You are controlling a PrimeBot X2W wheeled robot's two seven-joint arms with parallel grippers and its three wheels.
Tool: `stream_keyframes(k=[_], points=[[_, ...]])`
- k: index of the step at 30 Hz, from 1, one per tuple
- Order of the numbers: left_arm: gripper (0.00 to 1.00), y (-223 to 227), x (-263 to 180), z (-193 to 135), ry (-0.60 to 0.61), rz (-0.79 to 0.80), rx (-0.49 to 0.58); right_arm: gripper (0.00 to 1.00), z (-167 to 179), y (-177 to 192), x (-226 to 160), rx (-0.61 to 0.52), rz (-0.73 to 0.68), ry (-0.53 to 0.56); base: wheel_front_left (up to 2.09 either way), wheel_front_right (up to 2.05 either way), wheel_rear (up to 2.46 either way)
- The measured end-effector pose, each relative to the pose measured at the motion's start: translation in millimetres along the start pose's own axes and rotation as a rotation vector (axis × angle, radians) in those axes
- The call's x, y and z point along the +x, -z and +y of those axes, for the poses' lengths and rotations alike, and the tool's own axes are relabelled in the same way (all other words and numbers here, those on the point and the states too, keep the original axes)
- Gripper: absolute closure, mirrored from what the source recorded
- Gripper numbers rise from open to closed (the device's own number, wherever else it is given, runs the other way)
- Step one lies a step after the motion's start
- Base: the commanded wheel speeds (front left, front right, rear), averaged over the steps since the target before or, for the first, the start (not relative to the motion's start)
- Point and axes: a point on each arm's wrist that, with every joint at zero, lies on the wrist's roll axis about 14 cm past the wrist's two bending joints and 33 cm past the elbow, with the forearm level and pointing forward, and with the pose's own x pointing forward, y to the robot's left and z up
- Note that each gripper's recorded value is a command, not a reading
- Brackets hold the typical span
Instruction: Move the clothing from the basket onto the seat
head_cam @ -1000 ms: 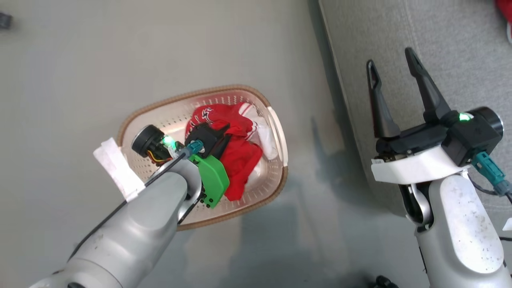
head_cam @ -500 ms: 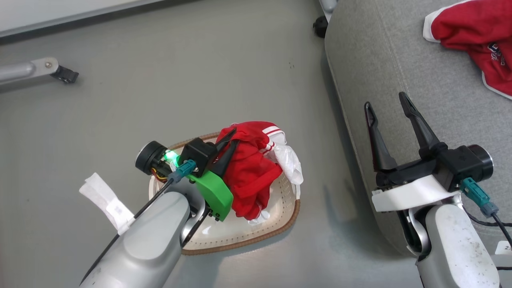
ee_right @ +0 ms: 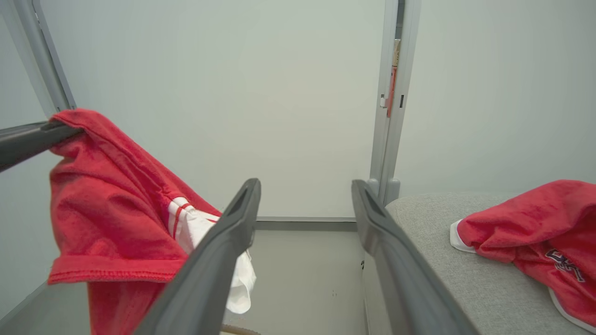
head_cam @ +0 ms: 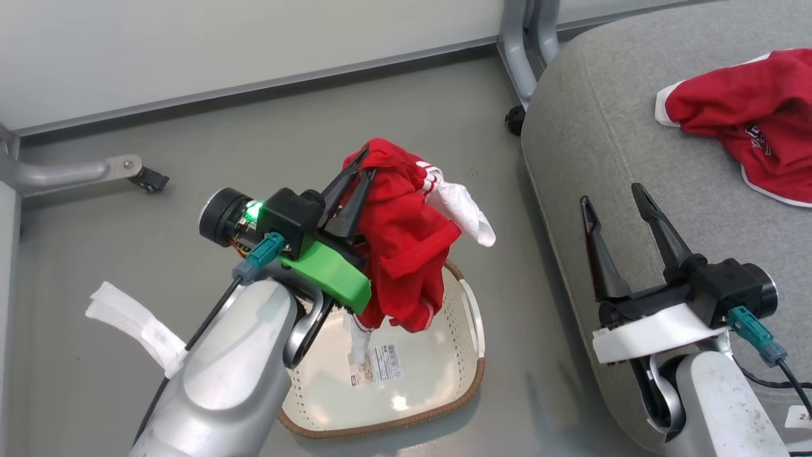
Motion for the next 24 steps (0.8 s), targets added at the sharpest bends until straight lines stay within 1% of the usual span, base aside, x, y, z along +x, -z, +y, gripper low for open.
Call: stream_keyframes(k=[9, 15, 24], points=[[1.00, -67.5, 7.1, -13.2, 0.025, -0.173, 0.054, 0.00, 4.1, -14.3, -11.8, 0.012, -0.026, -0.001, 0.00, 0.00, 0.00], [1.00, -107.7, 14.0, -16.1, 0.029, -0.276, 0.069, 0.00, 5.1, -20.1, -15.6, 0.017, -0.038, 0.000, 0.00, 0.00, 0.00], [1.00, -122.0, 18.4, -22.3, 0.045, -0.313, 0.076, 0.00, 3.4, -23.0, -18.7, 0.022, -0.044, 0.007, 0.00, 0.00, 0.00]])
